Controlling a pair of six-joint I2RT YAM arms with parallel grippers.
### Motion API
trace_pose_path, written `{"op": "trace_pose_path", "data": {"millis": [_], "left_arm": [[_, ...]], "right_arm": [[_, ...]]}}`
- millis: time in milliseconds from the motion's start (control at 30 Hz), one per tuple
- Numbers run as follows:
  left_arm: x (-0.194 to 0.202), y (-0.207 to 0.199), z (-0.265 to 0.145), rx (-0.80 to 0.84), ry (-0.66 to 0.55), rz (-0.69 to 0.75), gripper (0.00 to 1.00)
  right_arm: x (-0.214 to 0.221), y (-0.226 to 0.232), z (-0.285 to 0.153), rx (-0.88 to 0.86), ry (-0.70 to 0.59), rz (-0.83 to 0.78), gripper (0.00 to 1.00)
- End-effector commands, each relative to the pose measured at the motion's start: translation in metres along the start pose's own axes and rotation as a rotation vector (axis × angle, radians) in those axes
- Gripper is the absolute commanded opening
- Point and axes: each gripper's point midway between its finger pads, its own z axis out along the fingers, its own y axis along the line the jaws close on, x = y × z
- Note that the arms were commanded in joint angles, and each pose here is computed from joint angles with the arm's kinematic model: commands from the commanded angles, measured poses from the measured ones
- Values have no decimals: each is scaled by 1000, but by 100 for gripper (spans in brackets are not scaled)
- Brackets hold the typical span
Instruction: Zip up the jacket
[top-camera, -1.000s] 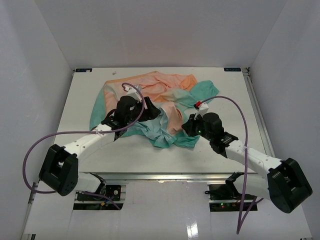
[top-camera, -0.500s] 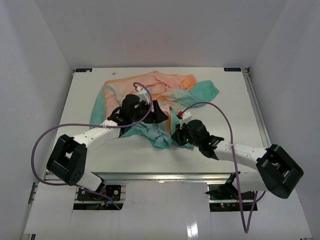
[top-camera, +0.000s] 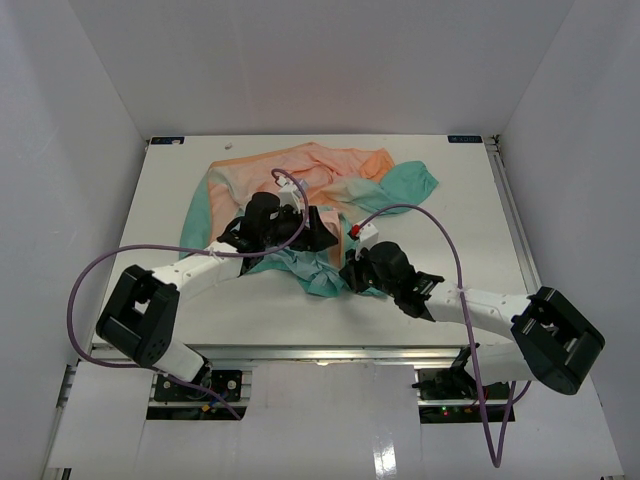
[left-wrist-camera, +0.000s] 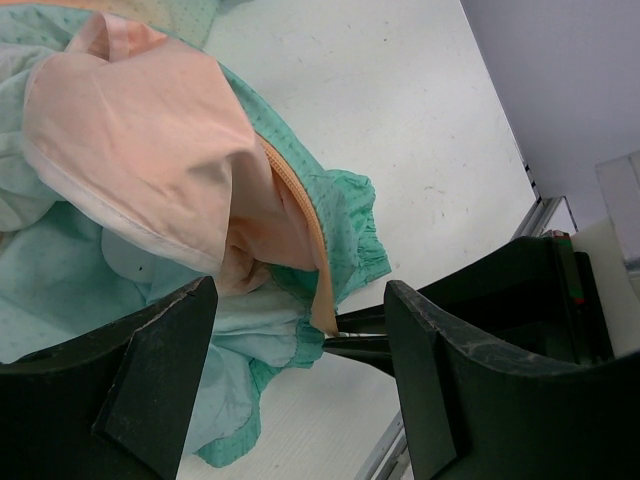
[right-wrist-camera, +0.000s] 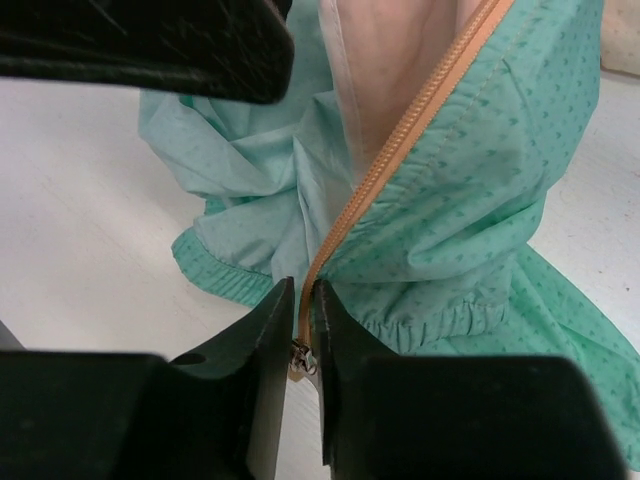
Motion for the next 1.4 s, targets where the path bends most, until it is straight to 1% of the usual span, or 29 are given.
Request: {"op": "trace_pose_path", "data": {"millis": [0, 33, 133, 200, 300, 500, 600, 733, 833, 967, 1000, 1067, 1133, 1267, 1367], "left_arm": [[-6, -11, 1, 50, -7, 39, 79], [-6, -11, 1, 49, -5, 38, 79], [-5, -7, 2, 28, 0, 34, 79], [-3, 0, 2, -2, -2, 31, 79], [0, 8, 4, -32, 4, 30, 79], [4, 8, 7, -21, 21, 37, 79], [5, 7, 7, -13, 26, 36, 79], [3, -2, 8, 36, 26, 38, 79], [3, -9, 10, 64, 30, 43, 79], [8, -10, 19, 51, 42, 49, 79], [7, -13, 19, 58, 40, 53, 79], [12, -9, 26, 13, 50, 63, 79], [14, -7, 29, -14, 56, 68, 79], [20, -1, 36, -47, 69, 58, 78], [23, -2, 42, -34, 79, 51, 76]], "right_arm": [[-21, 11, 4, -38, -86, -8, 27], [-21, 14, 4, -50, -86, -11, 31], [-20, 17, 6, -61, -82, -24, 39], [-19, 18, 8, -65, -71, -27, 43], [-17, 21, 5, -87, -87, -27, 46], [-31, 21, -11, -88, -147, -21, 49], [-34, 22, -17, -90, -155, -17, 51], [-36, 20, -20, -83, -168, -4, 52], [-37, 12, -23, -35, -174, 15, 50], [-43, -12, -36, 97, -229, 77, 50], [-46, -11, -40, 93, -243, 90, 50], [-46, -29, -52, 187, -281, 138, 51], [-47, -38, -61, 230, -316, 161, 51], [-47, -46, -71, 256, -351, 178, 52], [-45, -46, -72, 260, -347, 173, 53]]}}
